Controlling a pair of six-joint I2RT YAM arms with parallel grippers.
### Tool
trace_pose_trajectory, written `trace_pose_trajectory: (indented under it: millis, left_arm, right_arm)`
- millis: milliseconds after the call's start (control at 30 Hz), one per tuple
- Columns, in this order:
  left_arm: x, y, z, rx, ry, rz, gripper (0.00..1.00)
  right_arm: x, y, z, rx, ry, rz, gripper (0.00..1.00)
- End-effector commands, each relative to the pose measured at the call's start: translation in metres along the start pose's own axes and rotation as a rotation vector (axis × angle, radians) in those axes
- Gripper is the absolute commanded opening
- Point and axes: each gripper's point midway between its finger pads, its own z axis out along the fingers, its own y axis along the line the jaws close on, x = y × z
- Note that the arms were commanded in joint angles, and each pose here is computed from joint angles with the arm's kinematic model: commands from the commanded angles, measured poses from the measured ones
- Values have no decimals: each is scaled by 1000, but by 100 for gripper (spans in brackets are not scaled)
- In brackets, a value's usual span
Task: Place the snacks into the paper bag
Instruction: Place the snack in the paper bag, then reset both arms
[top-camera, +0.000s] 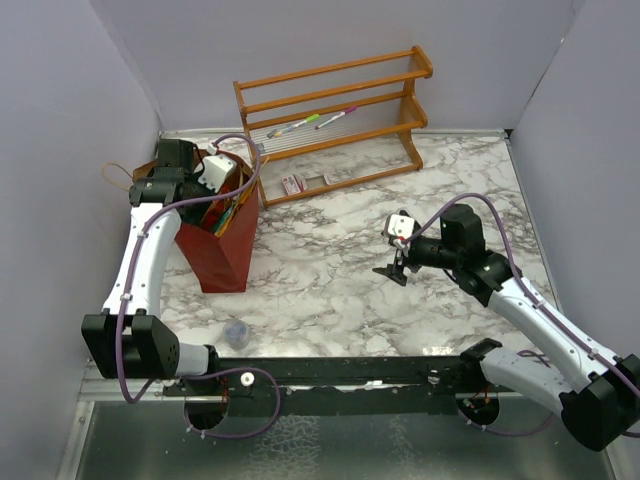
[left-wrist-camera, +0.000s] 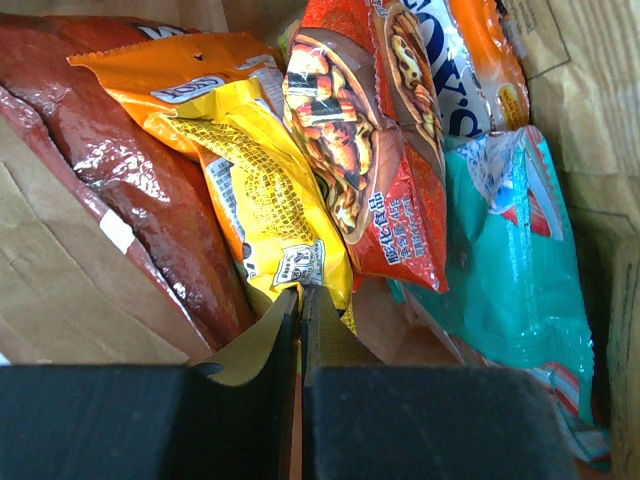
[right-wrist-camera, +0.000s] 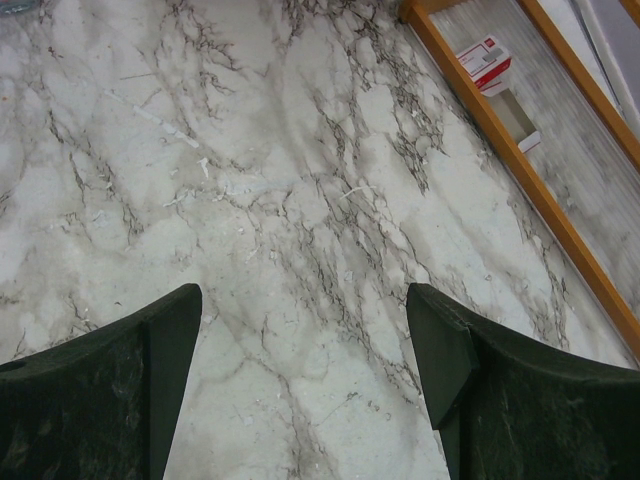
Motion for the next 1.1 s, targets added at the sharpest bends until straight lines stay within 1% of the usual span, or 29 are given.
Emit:
trace_pose_trajectory:
  millis: [0,167,433,567,633,733,867,1000,1033,1067]
  left_arm:
    - [-5,-8,8,12,-9,-31,7]
    - [-15,-11,-2,22,-60,-39,14]
    - [-35,-1,-23,-33,-157,-59,34]
    - [-45,10,-35,-89,-210,-66,49]
    - [-49,17,-41,-128,-236,-69,56]
    - [-54,29,-48,-196,-268,-77,62]
    - [-63,40,-60,-258,-327,-94,65]
    - [-73,49,-77,-317,-411,-128,69]
    - [-75,51,-81,-333,-433,-138,72]
    - [-79,54,-87,-352,-462,-144,77]
  right_arm:
    - [1,-5,2,17,-4,-18,84]
    - [3,-5,2,16,3,-17,84]
    - [2,-6,2,21,2,-18,84]
    - [2,-7,2,27,3,-15,84]
    - [1,-12,1,52,4,-6,84]
    - [0,-21,-1,99,12,18,86]
    - [-1,-39,-7,186,20,57,88]
    - [0,-62,-18,306,27,119,94]
    - [1,-69,-22,339,28,138,96]
    - [3,-77,-26,374,33,163,98]
